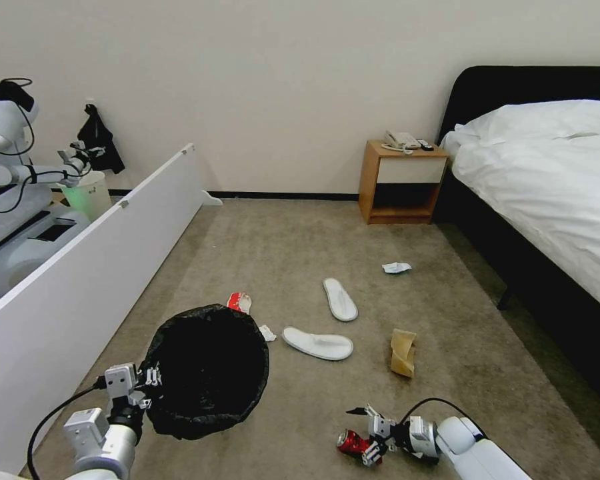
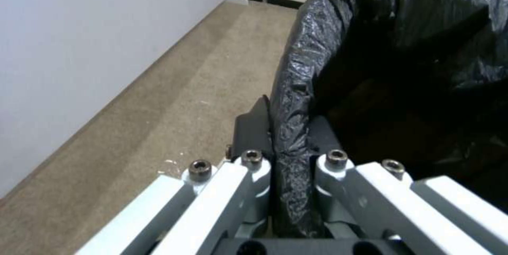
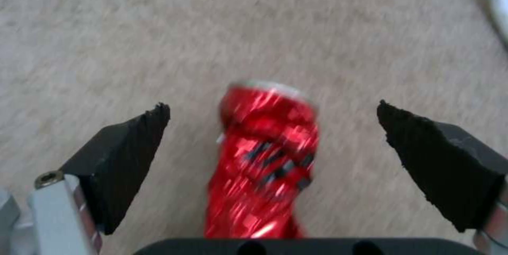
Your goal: Pick up the trash bin, then pick up the garbage from the floor and place it into the trash bin.
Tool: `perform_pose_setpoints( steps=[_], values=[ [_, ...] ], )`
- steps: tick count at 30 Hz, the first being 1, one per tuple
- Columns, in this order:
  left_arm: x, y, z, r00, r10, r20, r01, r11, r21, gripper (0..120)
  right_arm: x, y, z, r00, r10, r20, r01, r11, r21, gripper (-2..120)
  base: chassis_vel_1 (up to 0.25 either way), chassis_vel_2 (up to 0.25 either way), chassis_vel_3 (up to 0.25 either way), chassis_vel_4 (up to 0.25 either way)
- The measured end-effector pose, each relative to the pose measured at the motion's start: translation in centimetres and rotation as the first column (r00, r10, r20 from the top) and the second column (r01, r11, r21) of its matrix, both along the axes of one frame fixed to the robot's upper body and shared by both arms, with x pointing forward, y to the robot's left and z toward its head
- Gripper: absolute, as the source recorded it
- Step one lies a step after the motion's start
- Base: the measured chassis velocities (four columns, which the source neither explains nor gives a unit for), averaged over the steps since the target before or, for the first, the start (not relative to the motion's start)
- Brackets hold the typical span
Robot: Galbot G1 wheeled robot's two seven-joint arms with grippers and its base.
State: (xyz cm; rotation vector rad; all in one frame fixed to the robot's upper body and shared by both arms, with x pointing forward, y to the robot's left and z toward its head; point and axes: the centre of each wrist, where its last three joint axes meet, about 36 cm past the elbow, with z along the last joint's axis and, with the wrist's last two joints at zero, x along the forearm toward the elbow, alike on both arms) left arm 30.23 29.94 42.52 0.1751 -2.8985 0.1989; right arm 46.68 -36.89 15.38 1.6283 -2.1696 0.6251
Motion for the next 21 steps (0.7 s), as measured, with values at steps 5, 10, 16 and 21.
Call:
perform_pose_setpoints(
  steps=[5,10,16,21],
  values=[
    [0.0,-0.1,0.0,1.000,-0.001,0.000,0.001,1.000,-0.001,4,-1.4,-0.8,-0.7,1.000,-0.013,-0.019,0.013,1.000,-0.009,100,0.000,0.000,0.000,0.000],
    [0.0,-0.1,0.0,1.000,-0.001,0.000,0.001,1.000,-0.001,4,-1.7,-0.9,-1.0,1.000,-0.020,-0.024,0.019,1.000,-0.014,100,0.000,0.000,0.000,0.000],
    [-0.2,-0.1,-0.1,1.000,0.000,0.001,0.000,1.000,0.001,4,-0.7,-0.9,-0.9,0.999,-0.051,-0.014,0.051,0.999,-0.013,100,0.000,0.000,0.000,0.000],
    [-0.2,-0.1,-0.1,1.000,-0.002,0.003,0.002,1.000,0.001,4,0.5,-0.8,-0.5,0.998,-0.064,-0.002,0.064,0.998,-0.010,100,0.000,0.000,0.000,0.000]
  ],
)
